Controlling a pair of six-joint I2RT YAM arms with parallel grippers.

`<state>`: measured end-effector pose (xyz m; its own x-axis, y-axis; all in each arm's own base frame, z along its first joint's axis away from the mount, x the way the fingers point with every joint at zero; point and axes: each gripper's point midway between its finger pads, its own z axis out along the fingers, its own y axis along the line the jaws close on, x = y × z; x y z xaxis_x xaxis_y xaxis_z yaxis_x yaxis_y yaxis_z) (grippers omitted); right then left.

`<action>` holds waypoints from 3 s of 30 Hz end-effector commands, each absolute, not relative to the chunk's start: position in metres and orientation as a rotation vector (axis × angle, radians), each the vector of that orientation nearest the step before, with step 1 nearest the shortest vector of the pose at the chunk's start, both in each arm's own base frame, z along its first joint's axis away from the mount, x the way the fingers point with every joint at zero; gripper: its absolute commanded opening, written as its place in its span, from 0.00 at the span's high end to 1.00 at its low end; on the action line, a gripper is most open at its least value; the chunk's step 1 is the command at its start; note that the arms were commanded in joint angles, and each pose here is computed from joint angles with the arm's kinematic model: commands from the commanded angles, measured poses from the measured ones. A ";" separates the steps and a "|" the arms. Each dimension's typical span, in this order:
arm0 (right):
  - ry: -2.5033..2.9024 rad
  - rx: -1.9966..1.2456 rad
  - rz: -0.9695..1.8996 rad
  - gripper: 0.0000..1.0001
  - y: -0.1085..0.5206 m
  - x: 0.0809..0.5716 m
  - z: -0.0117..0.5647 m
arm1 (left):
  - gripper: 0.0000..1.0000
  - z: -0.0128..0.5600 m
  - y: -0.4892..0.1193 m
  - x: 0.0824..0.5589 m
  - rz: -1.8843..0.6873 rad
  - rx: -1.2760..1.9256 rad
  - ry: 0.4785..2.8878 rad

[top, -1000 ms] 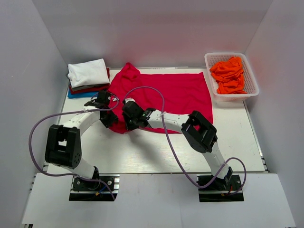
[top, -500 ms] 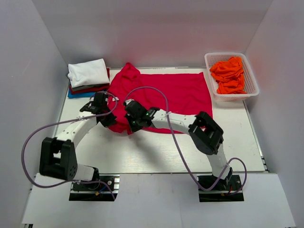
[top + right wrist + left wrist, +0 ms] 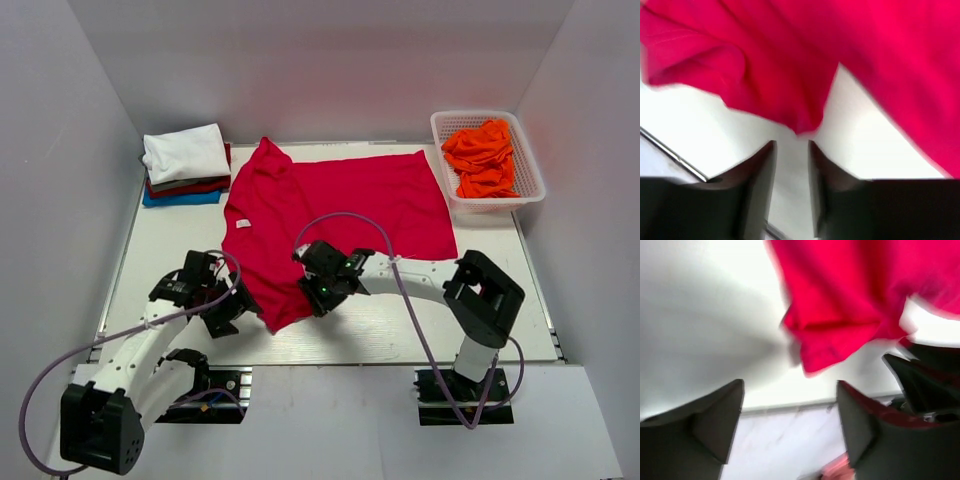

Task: Fold and stack the t-shirts
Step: Flatten out the tshirt

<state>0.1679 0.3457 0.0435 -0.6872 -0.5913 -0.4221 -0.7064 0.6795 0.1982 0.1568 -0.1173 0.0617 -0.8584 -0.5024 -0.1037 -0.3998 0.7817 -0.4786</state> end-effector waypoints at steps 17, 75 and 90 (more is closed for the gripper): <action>2.427 -0.785 0.626 0.13 0.355 0.180 0.121 | 0.13 0.105 -0.131 0.199 -0.755 -0.618 2.637; 2.432 -0.116 0.350 0.10 0.221 0.237 0.120 | 0.73 0.056 -0.242 0.168 -0.744 -0.137 2.957; 2.550 0.033 0.308 0.10 0.190 0.298 0.076 | 0.78 -0.002 -0.120 0.087 0.076 -0.414 3.188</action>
